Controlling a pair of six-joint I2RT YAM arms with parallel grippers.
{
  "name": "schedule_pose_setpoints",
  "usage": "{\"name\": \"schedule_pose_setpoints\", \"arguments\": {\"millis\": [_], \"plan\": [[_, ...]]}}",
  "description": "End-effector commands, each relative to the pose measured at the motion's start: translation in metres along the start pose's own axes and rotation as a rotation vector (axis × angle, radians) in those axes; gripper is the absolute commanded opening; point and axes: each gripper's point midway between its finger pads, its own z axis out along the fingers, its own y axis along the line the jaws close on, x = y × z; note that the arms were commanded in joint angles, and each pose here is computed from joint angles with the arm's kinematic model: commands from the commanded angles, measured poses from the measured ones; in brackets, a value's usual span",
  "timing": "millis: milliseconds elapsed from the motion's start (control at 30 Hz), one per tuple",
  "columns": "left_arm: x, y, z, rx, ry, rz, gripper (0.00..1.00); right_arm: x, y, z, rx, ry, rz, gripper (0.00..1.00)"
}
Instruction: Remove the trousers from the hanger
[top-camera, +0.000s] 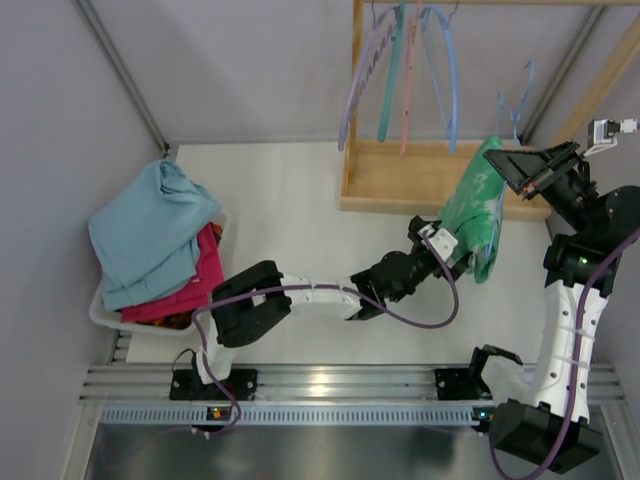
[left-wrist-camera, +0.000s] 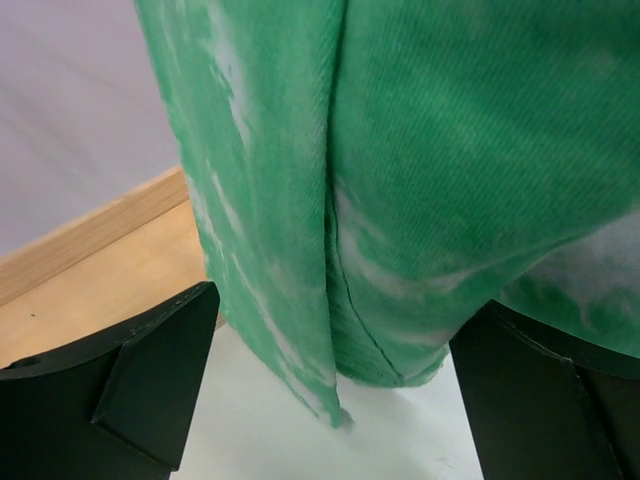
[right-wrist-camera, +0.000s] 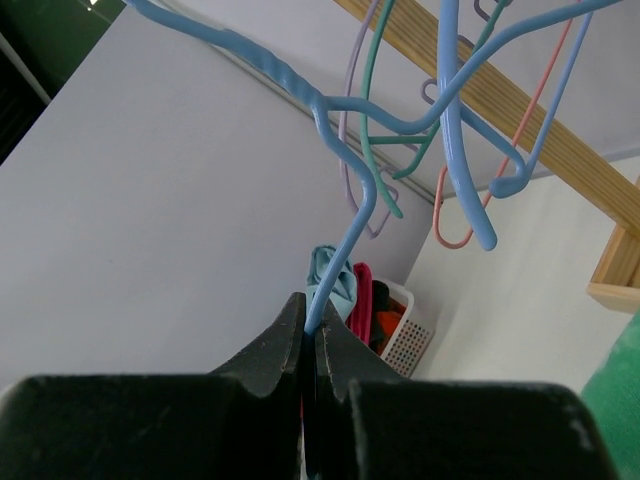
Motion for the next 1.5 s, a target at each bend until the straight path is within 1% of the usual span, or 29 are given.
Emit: {"name": "schedule_pose_setpoints", "arguments": {"millis": [0,100,200,300,333,400,433,467,567,600,667,700,767,800,833,867,967,1000,1067,1100,1167,1200,1267,1300,1333,1400,1433,1467], "plan": [[-0.063,0.013,0.007,-0.039,-0.198,-0.042,0.99,-0.005,0.052,-0.003,-0.106,-0.029,-0.156,0.0],[-0.074,0.007,-0.003,0.008,-0.236,-0.052,0.99,-0.004,0.049,-0.003,-0.099,-0.029,-0.153,0.0],[-0.074,-0.001,-0.011,0.055,-0.235,-0.068,0.99,-0.004,0.048,-0.002,-0.099,-0.03,-0.15,0.0],[-0.059,0.005,-0.006,0.017,-0.187,-0.052,0.99,-0.003,0.049,-0.002,-0.1,-0.027,-0.148,0.0],[-0.059,0.008,-0.004,0.004,-0.183,-0.043,0.98,-0.003,0.048,-0.002,-0.098,-0.025,-0.149,0.0],[-0.049,0.018,0.0,-0.03,-0.155,-0.016,0.9,-0.003,0.049,-0.003,-0.097,-0.023,-0.152,0.0],[-0.049,0.022,0.001,-0.043,-0.153,-0.011,0.85,-0.002,0.051,-0.003,-0.1,-0.018,-0.155,0.0],[-0.046,0.029,0.003,-0.059,-0.146,0.002,0.75,-0.002,0.051,-0.003,-0.1,-0.016,-0.155,0.0],[-0.047,0.042,0.006,-0.094,-0.145,0.061,0.6,-0.002,0.054,-0.003,-0.104,-0.011,-0.163,0.0],[-0.048,0.047,0.008,-0.107,-0.147,0.078,0.51,-0.001,0.054,-0.003,-0.105,-0.008,-0.161,0.0],[-0.054,0.059,0.009,-0.127,-0.155,0.1,0.42,-0.002,0.051,-0.002,-0.101,-0.004,-0.15,0.0],[-0.057,0.062,0.009,-0.128,-0.161,0.115,0.25,-0.002,0.05,-0.002,-0.101,-0.005,-0.144,0.0],[-0.068,0.07,0.009,-0.137,-0.179,0.126,0.12,-0.001,0.042,-0.001,-0.092,-0.002,-0.124,0.0],[-0.071,0.072,0.009,-0.138,-0.184,0.137,0.01,-0.001,0.041,-0.001,-0.092,-0.002,-0.116,0.0],[-0.077,0.075,0.009,-0.142,-0.194,0.14,0.0,0.002,0.033,-0.001,-0.083,0.004,-0.098,0.0],[-0.091,0.079,0.007,-0.149,-0.217,0.137,0.0,0.003,0.03,-0.001,-0.082,0.004,-0.094,0.0],[-0.109,0.08,0.001,-0.138,-0.247,0.138,0.0,0.009,0.015,-0.002,-0.069,0.014,-0.055,0.0],[-0.125,0.082,-0.004,-0.139,-0.271,0.13,0.0,0.01,0.014,-0.002,-0.08,0.015,-0.059,0.0],[-0.132,0.084,-0.008,-0.136,-0.266,0.126,0.0,0.017,0.003,-0.003,-0.085,0.043,-0.042,0.0],[-0.148,0.087,-0.014,-0.141,-0.286,0.115,0.0,0.019,0.006,-0.004,-0.114,0.052,-0.057,0.0],[-0.16,0.09,-0.019,-0.141,-0.291,0.108,0.0,0.026,-0.005,-0.005,-0.121,0.087,-0.029,0.0],[-0.177,0.092,-0.026,-0.14,-0.314,0.096,0.0,0.027,-0.003,-0.006,-0.137,0.092,-0.033,0.0],[-0.19,0.091,-0.033,-0.119,-0.326,0.086,0.0,0.03,-0.011,-0.006,-0.136,0.093,-0.014,0.0],[-0.192,0.09,-0.034,-0.11,-0.314,0.08,0.0,0.031,-0.012,-0.007,-0.135,0.091,-0.001,0.0],[-0.208,0.094,-0.041,-0.113,-0.332,0.07,0.0,0.032,-0.016,-0.007,-0.141,0.091,-0.001,0.0],[-0.216,0.098,-0.044,-0.127,-0.312,0.05,0.0,0.033,-0.017,-0.008,-0.15,0.095,0.021,0.0],[-0.221,0.101,-0.046,-0.135,-0.31,0.047,0.0,0.037,-0.016,-0.01,-0.177,0.105,-0.001,0.0],[-0.23,0.105,-0.05,-0.149,-0.317,0.044,0.0,0.038,-0.018,-0.01,-0.185,0.114,0.029,0.0]]}}
